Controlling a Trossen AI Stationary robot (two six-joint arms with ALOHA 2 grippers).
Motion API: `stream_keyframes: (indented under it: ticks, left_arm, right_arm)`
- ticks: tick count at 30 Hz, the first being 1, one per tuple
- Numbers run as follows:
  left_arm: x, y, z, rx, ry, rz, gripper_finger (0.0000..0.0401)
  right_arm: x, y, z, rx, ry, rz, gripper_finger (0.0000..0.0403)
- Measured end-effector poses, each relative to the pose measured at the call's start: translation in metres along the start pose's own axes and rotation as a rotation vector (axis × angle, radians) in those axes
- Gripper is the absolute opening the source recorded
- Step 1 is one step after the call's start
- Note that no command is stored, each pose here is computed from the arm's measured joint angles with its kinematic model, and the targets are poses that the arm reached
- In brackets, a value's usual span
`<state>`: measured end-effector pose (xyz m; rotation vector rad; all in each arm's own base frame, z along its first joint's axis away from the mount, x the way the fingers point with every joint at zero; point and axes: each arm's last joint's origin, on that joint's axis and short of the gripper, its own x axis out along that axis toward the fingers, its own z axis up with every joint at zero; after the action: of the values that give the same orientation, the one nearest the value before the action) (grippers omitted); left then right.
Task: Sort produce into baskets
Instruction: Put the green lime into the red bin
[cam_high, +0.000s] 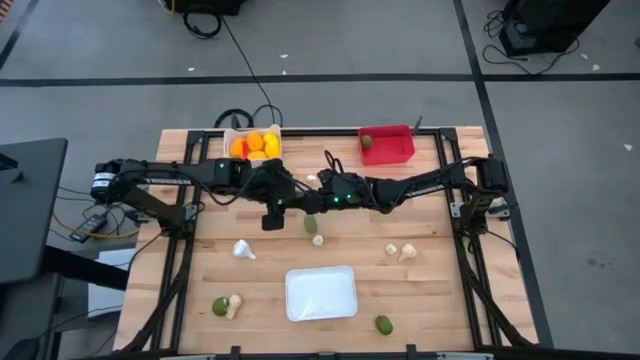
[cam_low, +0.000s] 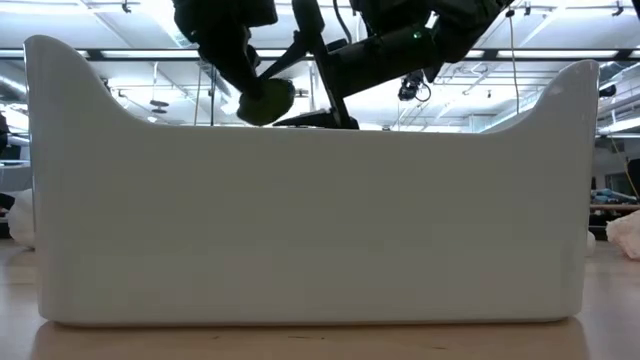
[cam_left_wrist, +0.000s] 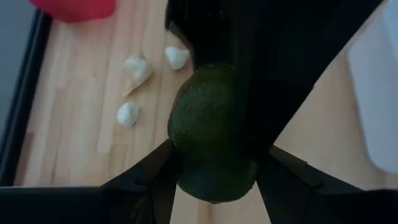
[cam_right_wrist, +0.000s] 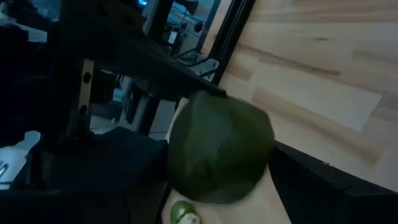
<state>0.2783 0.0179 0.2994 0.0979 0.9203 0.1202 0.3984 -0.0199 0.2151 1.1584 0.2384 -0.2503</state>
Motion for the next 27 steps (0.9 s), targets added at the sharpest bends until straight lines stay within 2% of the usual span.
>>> stream_keyframes:
  ticks: [7,11,18,22,27]
  left_arm:
    - [0.0,0.0,0.001,-0.053,-0.013,-0.001,0.0197]
    - [0.0,-0.003,0.001,-0.098,-0.01,-0.016,0.0215]
    - [-0.004,-0.003,-0.005,-0.201,0.037,-0.027,0.0292]
    - [-0.021,0.001,-0.007,-0.235,-0.002,0.023,0.032]
    - [-0.059,0.007,-0.014,-0.264,-0.102,0.108,0.032]
  right_arm:
    - [0.0,-0.001,0.002,0.0,0.0,0.004,0.02]
    - [0.0,0.0,0.002,-0.008,-0.004,0.0,0.0198]
    - [0.0,-0.003,0.001,-0.021,-0.004,-0.029,0.0198]
    - [-0.001,-0.005,0.001,-0.017,0.005,-0.056,0.0198]
    - [-0.003,-0.005,-0.002,-0.016,0.017,-0.072,0.0196]
